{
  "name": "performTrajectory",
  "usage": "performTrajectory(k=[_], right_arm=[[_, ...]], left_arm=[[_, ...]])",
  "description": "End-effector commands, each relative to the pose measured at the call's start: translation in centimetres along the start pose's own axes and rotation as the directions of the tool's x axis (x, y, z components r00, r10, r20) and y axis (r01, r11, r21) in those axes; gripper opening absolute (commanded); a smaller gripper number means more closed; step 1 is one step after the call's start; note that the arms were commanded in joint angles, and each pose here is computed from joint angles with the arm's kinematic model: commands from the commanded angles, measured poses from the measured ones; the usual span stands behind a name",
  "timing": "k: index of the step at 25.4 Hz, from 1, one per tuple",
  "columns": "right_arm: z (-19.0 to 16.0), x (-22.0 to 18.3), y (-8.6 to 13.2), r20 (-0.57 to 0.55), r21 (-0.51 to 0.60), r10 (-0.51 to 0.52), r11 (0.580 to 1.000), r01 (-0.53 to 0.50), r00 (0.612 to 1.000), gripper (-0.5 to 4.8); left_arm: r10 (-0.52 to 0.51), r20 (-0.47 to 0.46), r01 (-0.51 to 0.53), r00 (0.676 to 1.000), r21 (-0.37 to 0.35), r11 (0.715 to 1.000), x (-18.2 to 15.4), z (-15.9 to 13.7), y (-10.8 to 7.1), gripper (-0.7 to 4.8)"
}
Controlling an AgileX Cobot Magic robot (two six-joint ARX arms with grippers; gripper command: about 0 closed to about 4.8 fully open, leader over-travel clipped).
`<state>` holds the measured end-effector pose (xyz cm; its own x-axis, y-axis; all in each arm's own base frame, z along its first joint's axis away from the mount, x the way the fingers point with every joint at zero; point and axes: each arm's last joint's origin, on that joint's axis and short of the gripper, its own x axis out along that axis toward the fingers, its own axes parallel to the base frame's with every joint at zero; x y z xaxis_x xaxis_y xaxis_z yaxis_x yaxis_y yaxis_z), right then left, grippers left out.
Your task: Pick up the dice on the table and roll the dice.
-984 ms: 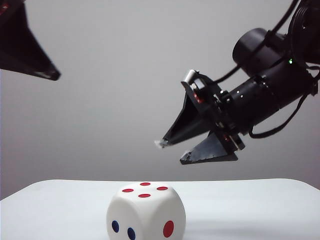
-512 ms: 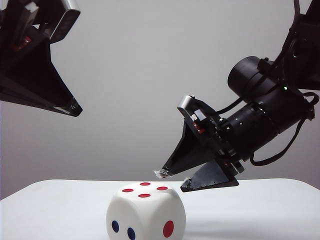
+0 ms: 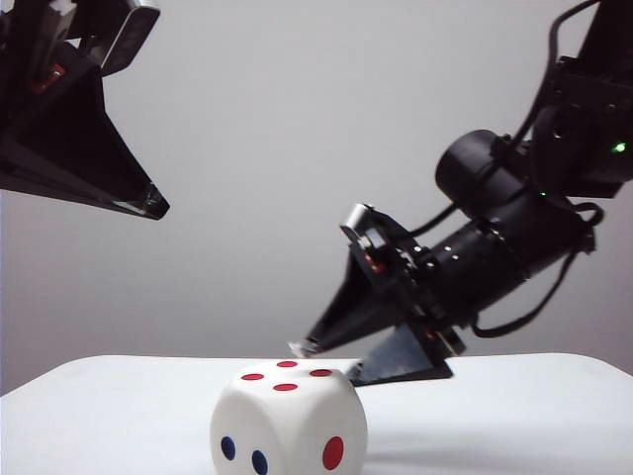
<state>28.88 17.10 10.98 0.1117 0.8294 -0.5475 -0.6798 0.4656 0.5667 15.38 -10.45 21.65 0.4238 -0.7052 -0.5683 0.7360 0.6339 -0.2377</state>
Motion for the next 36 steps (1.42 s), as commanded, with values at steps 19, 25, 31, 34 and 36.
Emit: performTrajectory(k=[19,25,31,34,36], right_arm=[[3.9,0.4,0.7,0.025,-0.039,0.017,0.999,-0.016,1.0,-0.01],[7.7,-5.6,1.9,0.15,-0.053,-0.063,0.996,0.072,0.987,-0.01],[8.8,-9.4,2.7,0.238,-0.086,-0.081,0.991,0.104,0.968,0.0],[10.5,-13.0,5.7,0.332,-0.276,-0.015,0.955,0.113,0.943,0.41],[11.6,-15.4,8.4,0.4,-0.399,0.012,0.903,0.162,0.917,1.82]], left_arm=[[0.089,0.042,-0.09,0.995,0.018,0.996,-0.1,0.5,0.2,-0.05],[0.145,0.174,-0.156,0.974,0.048,0.987,-0.2,1.8,0.4,-0.05],[0.142,0.204,-0.155,0.969,0.049,0.987,-0.3,2.1,0.3,-0.05],[0.141,0.215,-0.155,0.966,0.052,0.987,-0.3,2.2,0.3,-0.05],[0.14,0.226,-0.156,0.964,0.055,0.986,-0.3,2.3,0.3,-0.05]])
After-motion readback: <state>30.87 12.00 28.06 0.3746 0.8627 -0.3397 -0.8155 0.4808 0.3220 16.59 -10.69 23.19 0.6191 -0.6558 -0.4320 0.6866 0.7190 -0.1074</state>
